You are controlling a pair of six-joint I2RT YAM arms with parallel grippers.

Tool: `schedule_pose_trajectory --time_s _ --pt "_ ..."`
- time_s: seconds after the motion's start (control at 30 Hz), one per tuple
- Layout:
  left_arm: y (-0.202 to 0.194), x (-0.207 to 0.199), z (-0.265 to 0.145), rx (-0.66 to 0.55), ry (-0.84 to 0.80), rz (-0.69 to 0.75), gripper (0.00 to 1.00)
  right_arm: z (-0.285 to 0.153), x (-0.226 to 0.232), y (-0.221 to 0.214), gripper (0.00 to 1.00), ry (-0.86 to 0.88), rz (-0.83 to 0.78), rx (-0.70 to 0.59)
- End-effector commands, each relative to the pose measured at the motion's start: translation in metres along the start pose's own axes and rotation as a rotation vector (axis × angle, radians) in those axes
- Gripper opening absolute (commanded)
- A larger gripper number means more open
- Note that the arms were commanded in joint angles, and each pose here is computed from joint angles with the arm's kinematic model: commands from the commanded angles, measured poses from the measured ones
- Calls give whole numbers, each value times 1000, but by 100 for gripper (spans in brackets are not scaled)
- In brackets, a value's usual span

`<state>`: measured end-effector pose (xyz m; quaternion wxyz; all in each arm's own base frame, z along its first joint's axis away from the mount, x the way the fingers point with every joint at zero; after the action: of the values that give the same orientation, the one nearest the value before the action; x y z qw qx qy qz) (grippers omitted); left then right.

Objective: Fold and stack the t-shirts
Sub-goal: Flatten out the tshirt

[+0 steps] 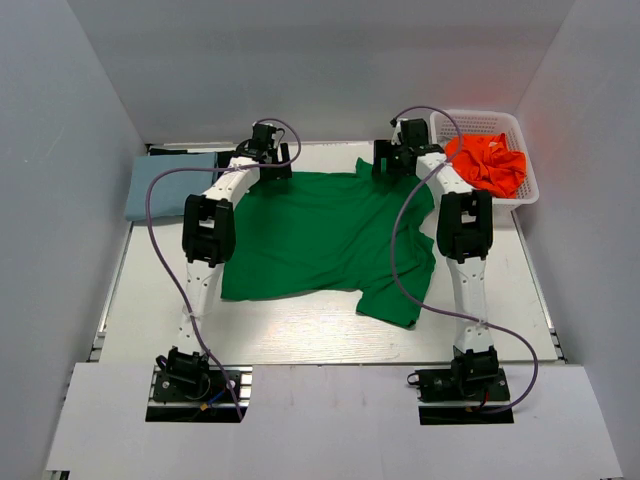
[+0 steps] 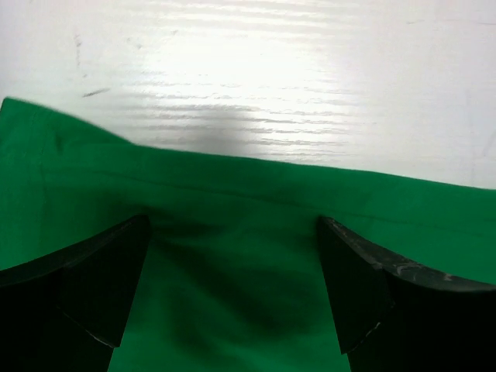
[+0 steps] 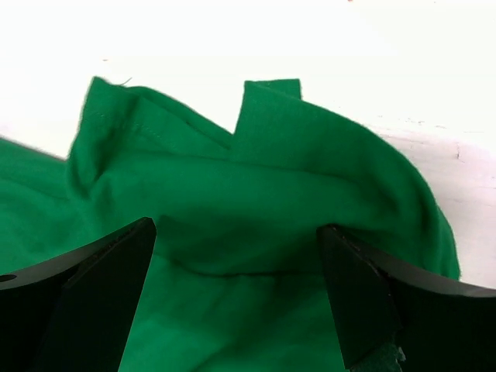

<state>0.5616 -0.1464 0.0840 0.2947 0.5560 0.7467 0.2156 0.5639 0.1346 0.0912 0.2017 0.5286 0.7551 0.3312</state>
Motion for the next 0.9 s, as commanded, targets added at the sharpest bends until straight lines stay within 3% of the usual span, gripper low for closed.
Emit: schedule_pose_trajectory --time_s 0.0,0.07,0.1,0.13,0.17,0.2,0.27,0.3,0.33,0.4,0.53,0.77,0.87 --pt "50 -28 -49 -116 -172 32 100 -58 11 58 90 37 -87 -160" --pt "67 -38 -85 -175 -212 31 100 -104 22 85 90 31 -97 -231" --pt "59 -33 -89 -153 -201 35 100 -100 31 61 90 49 -87 -165" --pt "58 -36 -100 -158 -211 39 100 -144 39 83 90 49 -89 -252" --pt "68 -37 -131 -186 -247 37 100 -134 40 43 90 53 -61 -147" --pt "65 -35 -142 -178 -259 25 100 -140 45 34 90 57 -36 -132" --pt "33 -21 -146 -91 -231 -26 100 -175 50 14 90 43 54 -133" --pt "35 -16 -174 -111 -245 -51 100 -171 50 -18 90 37 89 -71" --pt "1 0 -166 -36 -205 -63 100 -190 50 -17 90 7 101 -115" --pt "-43 17 -166 46 -199 -109 100 -203 48 -66 90 -61 166 -43" --pt "-90 38 -188 129 -230 -150 100 -213 34 -121 90 -211 239 66" --pt "-131 70 -190 135 -118 -182 100 -194 13 -152 90 -292 304 143" --pt "-141 78 -180 148 -70 -176 100 -185 11 -166 82 -270 321 197"
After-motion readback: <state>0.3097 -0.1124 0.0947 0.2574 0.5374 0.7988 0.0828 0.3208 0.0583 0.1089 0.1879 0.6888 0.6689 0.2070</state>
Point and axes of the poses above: each gripper's point midway between its finger pads, its own z axis out along the fingers, its own x axis along the line the jaws close on, y = z × x, the point moved 7 cm from there along -z, back along the fingers, and after that the axes turned 11 degrees about -z, right-handed, at the moved point
